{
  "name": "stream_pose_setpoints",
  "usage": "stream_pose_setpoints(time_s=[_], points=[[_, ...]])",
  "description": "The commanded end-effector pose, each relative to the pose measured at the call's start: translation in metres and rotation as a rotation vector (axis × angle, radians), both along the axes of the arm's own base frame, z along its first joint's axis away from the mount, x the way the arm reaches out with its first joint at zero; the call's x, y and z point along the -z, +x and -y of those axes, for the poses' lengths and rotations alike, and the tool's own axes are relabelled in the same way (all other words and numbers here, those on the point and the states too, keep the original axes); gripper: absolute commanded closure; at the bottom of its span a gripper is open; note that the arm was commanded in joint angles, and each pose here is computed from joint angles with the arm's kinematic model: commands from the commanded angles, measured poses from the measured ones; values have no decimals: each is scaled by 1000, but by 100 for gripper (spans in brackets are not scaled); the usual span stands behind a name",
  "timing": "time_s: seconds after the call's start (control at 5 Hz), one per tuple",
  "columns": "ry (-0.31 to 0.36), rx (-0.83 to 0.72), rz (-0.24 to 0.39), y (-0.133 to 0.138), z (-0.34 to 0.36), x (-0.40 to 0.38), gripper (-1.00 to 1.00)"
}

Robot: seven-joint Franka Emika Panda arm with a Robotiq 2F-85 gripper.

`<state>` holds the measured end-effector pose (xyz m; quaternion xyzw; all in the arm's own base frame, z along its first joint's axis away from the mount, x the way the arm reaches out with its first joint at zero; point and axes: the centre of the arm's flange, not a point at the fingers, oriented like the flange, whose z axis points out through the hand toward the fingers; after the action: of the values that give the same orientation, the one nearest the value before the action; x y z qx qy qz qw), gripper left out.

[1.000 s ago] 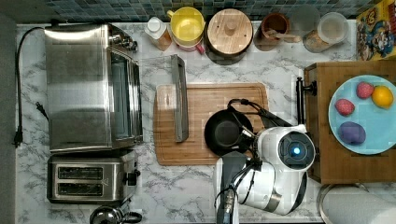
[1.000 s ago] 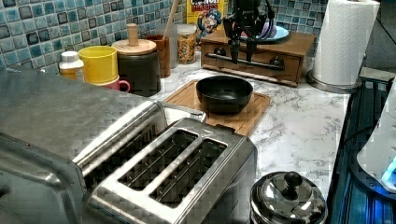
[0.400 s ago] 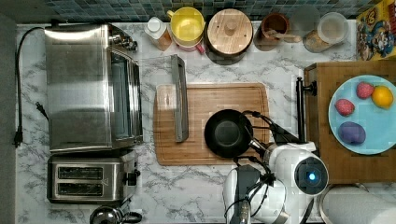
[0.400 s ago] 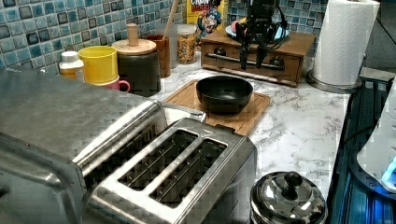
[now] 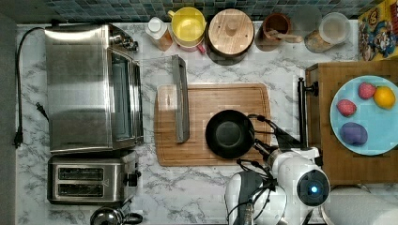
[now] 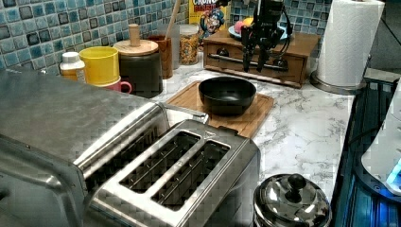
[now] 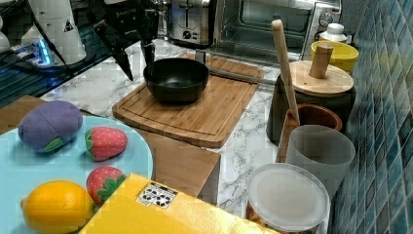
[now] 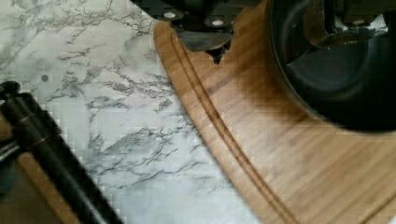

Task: Pick up the bowl.

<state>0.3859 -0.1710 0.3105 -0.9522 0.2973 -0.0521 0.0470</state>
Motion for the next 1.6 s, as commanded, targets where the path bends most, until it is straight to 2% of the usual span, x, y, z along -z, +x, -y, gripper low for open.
stream_pose_setpoints(time_s=[0.2, 0.4, 0.6, 0.8, 1.2, 1.4, 1.6], points=[[41, -93, 10, 12, -43, 21, 0], [9, -84, 22, 19, -48, 22, 0], [9, -53, 16, 27, -46, 24, 0], [3, -28, -7, 38, -46, 24, 100], [2, -26, -29, 42, -49, 23, 100], [-3, 76, 110, 51, -45, -38, 100], [-76, 192, 175, 80, -51, -96, 100]])
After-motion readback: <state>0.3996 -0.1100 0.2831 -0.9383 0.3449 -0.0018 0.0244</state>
